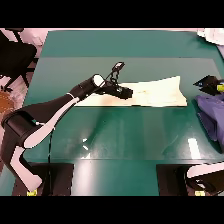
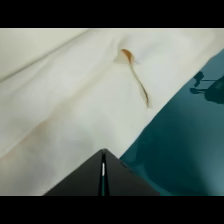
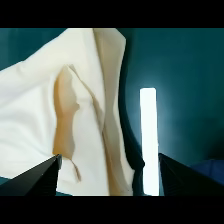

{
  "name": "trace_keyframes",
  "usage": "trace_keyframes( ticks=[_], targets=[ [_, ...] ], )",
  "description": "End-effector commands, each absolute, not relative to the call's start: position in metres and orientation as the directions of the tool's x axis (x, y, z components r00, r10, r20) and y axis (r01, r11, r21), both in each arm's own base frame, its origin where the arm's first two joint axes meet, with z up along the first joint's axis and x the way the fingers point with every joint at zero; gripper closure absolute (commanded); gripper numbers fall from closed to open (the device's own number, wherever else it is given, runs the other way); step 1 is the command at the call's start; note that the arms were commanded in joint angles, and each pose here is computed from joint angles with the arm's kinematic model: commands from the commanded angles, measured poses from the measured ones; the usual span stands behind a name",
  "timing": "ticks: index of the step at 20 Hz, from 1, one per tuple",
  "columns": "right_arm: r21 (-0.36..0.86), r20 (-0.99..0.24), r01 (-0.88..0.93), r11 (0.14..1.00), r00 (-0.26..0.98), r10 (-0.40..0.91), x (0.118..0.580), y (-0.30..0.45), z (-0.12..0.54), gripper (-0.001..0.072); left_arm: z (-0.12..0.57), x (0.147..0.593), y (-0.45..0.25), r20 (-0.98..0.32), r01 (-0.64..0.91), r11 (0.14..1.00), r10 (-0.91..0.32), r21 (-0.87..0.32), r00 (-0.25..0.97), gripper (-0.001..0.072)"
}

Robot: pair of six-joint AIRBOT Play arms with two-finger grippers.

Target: Fold the shirts.

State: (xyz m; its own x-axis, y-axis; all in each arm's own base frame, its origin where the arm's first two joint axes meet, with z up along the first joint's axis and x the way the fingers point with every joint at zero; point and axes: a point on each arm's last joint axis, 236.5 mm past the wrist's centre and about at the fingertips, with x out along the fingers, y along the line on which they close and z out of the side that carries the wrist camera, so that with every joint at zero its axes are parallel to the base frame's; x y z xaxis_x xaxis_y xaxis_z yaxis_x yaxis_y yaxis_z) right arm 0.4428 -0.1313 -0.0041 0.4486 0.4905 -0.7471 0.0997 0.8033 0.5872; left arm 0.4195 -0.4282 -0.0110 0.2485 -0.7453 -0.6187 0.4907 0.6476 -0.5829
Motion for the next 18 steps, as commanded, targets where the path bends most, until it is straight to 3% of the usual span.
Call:
trace_keyframes(
  ticks=[1,6,12,18],
  targets=[
    [0.594,-0.757,0.080,0.800,0.391,0.523,0.436,-0.128,-0.026,0.0011,-0.025,0.428,-0.416,-0.677,0.482,0.710,-0.680,-0.514,0.279,0.0687],
    [0.619,-0.752,0.055,0.783,0.329,0.572,0.433,-0.112,-0.047,0.0011,-0.043,0.406,-0.404,-0.754,0.475,0.729,-0.630,-0.493,0.186,0.0687],
    [0.539,-0.791,-0.066,0.840,0.303,0.531,0.472,-0.097,-0.045,-0.0001,-0.052,0.417,-0.389,-0.790,0.471,0.777,-0.567,-0.418,0.234,0.0687],
    [0.548,-0.792,-0.082,0.833,0.270,0.548,0.479,-0.086,-0.061,-0.0001,-0.049,0.422,-0.390,-0.780,0.470,0.777,-0.572,-0.418,0.254,0.0687]
  ],
)
